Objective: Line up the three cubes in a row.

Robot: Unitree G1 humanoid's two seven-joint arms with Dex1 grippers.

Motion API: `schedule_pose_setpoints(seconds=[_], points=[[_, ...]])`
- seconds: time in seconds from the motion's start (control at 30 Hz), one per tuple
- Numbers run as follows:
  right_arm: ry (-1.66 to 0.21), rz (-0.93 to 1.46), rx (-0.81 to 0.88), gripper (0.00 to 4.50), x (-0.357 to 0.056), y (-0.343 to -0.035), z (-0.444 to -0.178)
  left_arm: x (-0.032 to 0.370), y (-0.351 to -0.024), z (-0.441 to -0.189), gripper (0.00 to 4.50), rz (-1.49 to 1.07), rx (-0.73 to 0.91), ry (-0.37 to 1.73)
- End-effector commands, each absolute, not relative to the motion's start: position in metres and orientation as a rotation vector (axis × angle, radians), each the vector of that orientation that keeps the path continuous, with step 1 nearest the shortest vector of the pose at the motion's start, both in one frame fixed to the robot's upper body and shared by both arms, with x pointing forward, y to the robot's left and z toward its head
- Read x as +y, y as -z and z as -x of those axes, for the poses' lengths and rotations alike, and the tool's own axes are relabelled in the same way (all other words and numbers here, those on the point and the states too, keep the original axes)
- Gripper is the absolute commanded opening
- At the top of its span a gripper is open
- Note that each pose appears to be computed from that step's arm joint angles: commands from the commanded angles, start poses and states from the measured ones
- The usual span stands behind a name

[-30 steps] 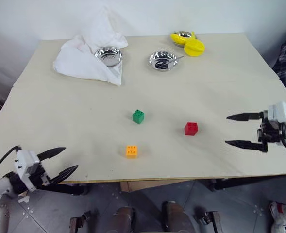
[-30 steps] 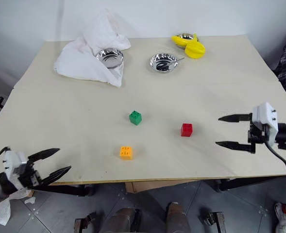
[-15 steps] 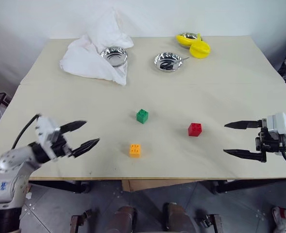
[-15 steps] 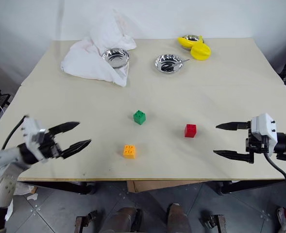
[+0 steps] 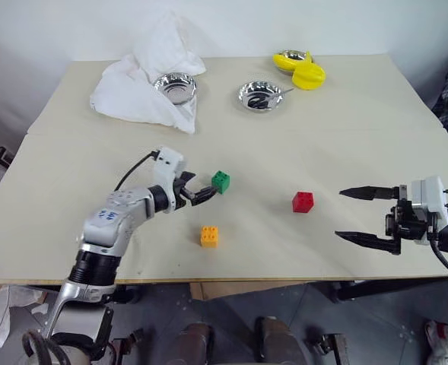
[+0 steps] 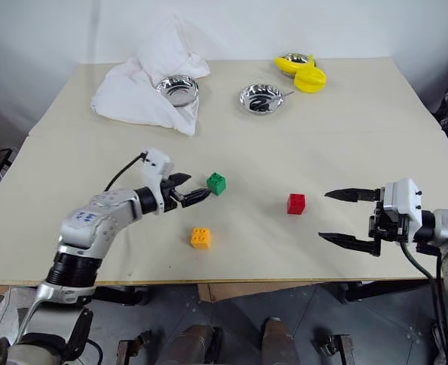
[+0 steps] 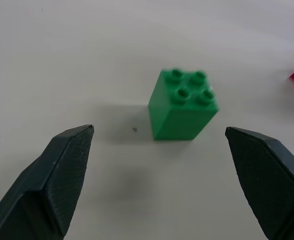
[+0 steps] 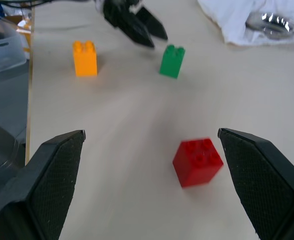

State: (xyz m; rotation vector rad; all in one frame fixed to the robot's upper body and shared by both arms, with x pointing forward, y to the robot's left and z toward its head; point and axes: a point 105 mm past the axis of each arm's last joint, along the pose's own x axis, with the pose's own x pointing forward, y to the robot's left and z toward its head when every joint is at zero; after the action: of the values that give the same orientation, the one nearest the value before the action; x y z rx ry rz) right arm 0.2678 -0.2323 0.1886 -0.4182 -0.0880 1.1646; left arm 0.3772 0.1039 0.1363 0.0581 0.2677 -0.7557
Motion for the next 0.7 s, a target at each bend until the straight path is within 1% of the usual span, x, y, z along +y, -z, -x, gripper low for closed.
schedule_pose_setpoints(seconds=[0.03, 0.2, 0.37, 0.47, 0.63, 0.7], points=[[-1.143, 0.420, -0.240, 4.47, -0.230, -0.207, -0.260, 0.089, -0.145, -0.386, 4.50, -0.109, 0.207, 0.789], [-1.109, 0.390, -0.238, 4.47, -0.234, -0.202, -0.259, 0.067, -0.144, -0.394, 4.50, -0.128, 0.176, 0.843], [-1.095, 0.382, -0.224, 4.47, -0.235, -0.194, -0.256, 0.064, -0.136, -0.397, 4.50, -0.157, 0.204, 0.849], [-1.086, 0.377, -0.219, 4.50, -0.237, -0.189, -0.254, 0.064, -0.138, -0.400, 3.94, -0.167, 0.192, 0.835], [-1.066, 0.381, -0.211, 4.50, -0.243, -0.185, -0.253, 0.066, -0.140, -0.398, 2.39, -0.195, 0.193, 0.850], [-1.045, 0.389, -0.199, 4.50, -0.250, -0.183, -0.253, 0.067, -0.142, -0.395, 1.74, -0.228, 0.198, 0.888]])
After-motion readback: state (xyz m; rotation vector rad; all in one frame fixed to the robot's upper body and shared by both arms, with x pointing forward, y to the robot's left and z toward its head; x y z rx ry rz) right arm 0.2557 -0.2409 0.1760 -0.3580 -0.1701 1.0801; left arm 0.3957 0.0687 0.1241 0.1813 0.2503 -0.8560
